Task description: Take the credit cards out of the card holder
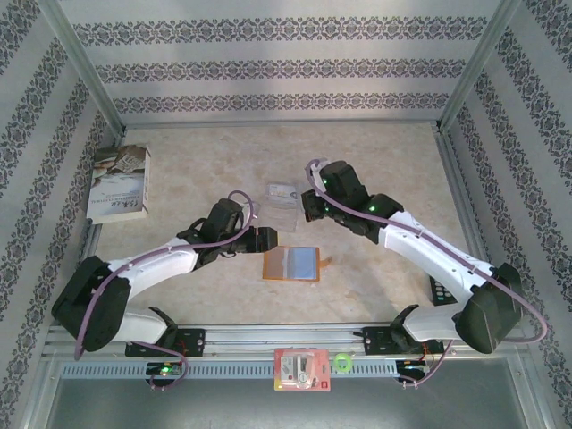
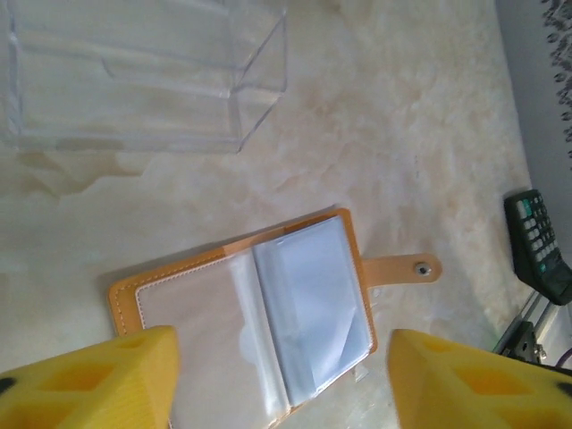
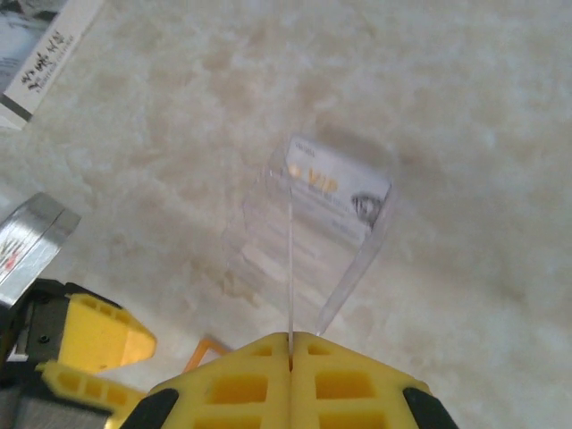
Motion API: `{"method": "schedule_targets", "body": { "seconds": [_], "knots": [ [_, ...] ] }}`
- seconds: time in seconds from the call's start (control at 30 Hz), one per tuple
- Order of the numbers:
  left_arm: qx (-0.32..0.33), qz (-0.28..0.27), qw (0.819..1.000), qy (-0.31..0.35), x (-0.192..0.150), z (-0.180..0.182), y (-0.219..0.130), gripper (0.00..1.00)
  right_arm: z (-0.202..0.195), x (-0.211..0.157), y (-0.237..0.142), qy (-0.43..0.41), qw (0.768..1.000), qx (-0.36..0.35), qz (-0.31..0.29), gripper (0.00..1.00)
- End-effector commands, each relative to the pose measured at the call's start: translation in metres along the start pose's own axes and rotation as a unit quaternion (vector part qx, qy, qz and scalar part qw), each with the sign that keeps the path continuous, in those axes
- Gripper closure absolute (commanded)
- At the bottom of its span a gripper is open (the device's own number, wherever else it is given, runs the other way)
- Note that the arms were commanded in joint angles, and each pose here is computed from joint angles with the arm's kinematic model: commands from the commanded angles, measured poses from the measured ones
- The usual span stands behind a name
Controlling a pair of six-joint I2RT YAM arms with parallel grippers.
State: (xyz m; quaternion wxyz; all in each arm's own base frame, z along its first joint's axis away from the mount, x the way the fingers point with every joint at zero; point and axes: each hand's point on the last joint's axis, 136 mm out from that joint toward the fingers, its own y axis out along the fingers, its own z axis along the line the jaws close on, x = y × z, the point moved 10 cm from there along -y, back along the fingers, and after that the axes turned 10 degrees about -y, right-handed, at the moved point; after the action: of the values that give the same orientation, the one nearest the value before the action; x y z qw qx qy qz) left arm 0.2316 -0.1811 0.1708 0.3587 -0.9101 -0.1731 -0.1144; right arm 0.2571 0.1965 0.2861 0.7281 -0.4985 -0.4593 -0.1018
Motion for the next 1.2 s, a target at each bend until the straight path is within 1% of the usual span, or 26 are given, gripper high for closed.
{"method": "schedule_targets", "body": {
  "seconds": [0.0,0.03,0.17,0.27,0.33,0.43,0.57,0.7,0.9,1.17],
  "knots": [
    [0.016,-0.018,1.0,-0.007,0.005,-0.001,-0.017,0.09,-0.003,0.018,0.009,-0.081,0.996,0.034,-0.002,1.0],
    [0.018,-0.022,1.0,-0.009,0.004,0.0,-0.021,0.0,-0.005,0.019,0.015,-0.103,0.994,0.038,0.009,1.0],
    [0.038,-0.039,0.998,-0.019,0.0,0.011,-0.039,0.0,-0.007,0.025,0.039,-0.182,0.98,0.055,0.055,1.0],
    [0.068,-0.057,0.996,-0.021,-0.003,0.02,-0.055,0.0,-0.006,0.031,0.055,-0.245,0.962,0.087,0.085,1.0],
    [0.074,-0.067,0.995,-0.018,-0.005,0.023,-0.065,0.0,-0.005,0.037,0.064,-0.282,0.948,0.109,0.101,1.0],
    [0.087,-0.079,0.993,-0.017,-0.007,0.026,-0.076,0.0,-0.008,0.045,0.084,-0.319,0.93,0.119,0.138,1.0],
    [0.104,-0.094,0.99,-0.014,-0.007,0.028,-0.085,0.0,-0.015,0.052,0.112,-0.35,0.913,0.113,0.177,1.0],
    [0.125,-0.098,0.987,-0.012,-0.005,0.03,-0.09,0.0,-0.021,0.056,0.133,-0.371,0.9,0.121,0.197,1.0],
    [0.147,-0.095,0.984,-0.025,-0.002,0.041,-0.088,0.0,-0.032,0.055,0.146,-0.389,0.887,0.122,0.215,1.0],
    [0.137,-0.087,0.986,-0.046,0.0,0.049,-0.078,0.0,-0.042,0.043,0.155,-0.395,0.874,0.13,0.25,1.0]
  ]
}}
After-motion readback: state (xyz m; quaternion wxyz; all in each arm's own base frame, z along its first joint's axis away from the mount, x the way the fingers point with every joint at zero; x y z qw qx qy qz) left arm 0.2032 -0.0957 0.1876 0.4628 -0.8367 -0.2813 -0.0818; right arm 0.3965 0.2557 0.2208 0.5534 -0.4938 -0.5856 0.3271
